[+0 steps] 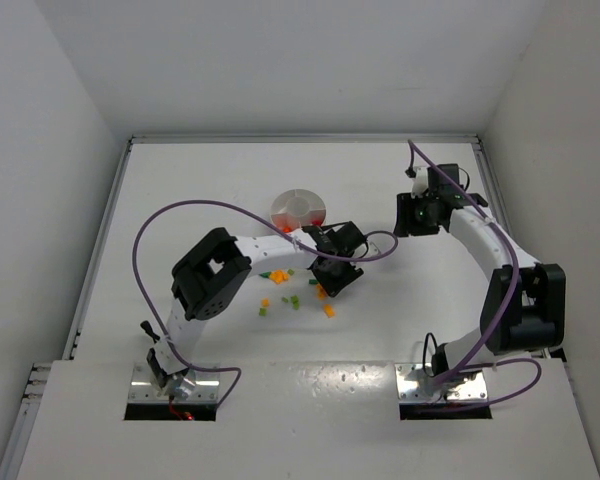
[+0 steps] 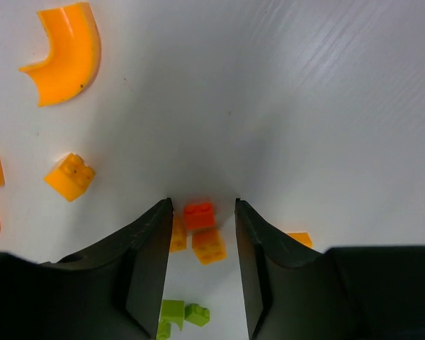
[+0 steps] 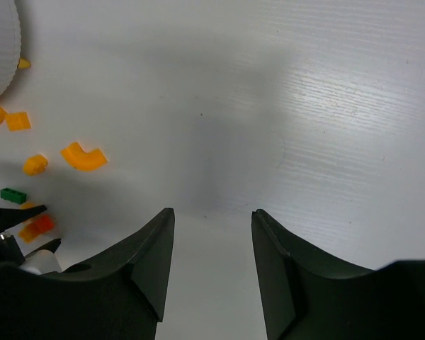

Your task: Sort the legos into containers by color

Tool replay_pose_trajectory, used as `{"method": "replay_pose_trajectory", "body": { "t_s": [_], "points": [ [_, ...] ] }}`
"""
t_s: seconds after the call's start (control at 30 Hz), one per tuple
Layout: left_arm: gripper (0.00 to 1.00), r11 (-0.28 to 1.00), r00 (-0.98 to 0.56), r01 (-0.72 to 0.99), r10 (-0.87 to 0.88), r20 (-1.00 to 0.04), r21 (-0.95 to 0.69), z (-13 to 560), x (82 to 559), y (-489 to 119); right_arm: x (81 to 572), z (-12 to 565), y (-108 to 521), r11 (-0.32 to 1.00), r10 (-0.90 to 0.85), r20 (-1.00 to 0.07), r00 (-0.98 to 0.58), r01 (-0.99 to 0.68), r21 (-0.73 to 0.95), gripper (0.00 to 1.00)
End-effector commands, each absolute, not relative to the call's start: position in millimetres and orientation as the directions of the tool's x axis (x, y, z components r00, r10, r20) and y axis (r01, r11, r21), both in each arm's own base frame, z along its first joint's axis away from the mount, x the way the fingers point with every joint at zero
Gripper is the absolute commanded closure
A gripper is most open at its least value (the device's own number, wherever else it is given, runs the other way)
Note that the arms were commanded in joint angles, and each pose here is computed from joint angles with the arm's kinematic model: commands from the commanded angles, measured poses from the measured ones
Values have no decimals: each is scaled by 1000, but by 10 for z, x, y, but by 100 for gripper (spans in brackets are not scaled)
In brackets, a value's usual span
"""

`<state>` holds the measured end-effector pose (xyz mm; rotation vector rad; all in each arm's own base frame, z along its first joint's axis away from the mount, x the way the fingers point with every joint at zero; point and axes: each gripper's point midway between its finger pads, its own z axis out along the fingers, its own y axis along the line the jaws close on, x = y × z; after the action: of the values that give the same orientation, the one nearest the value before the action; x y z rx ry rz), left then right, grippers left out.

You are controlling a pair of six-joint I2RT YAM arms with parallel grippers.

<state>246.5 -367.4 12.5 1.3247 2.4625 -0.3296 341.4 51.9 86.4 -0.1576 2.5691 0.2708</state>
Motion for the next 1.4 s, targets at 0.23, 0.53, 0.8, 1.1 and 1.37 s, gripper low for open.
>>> {"method": "replay_pose_trajectory", "body": {
  "t_s": [0.23, 0.53, 0.8, 1.1, 1.37],
  "points": [
    [60, 548, -530, 834, 766, -365, -61, 59, 2399, -3631, 3515, 983, 533, 966, -41, -563, -825, -177, 188, 52],
    [57, 549, -534, 834, 772, -346, -62, 16, 2346, -3555, 3514, 990, 535, 962, -34, -563, -826, -179, 204, 52],
    [56, 553, -538, 832, 778, -326, -53, -32, 2304, -3468, 3516, 993, 518, 962, -26, -563, -826, -175, 212, 52],
    [58, 560, -545, 827, 772, -327, -53, -15, 2325, -3430, 3538, 998, 534, 959, -26, -563, -826, -180, 219, 52],
    [74, 553, -539, 831, 780, -319, -51, -41, 2309, -3402, 3538, 998, 534, 959, -26, -563, -826, -180, 219, 53]
  ]
}}
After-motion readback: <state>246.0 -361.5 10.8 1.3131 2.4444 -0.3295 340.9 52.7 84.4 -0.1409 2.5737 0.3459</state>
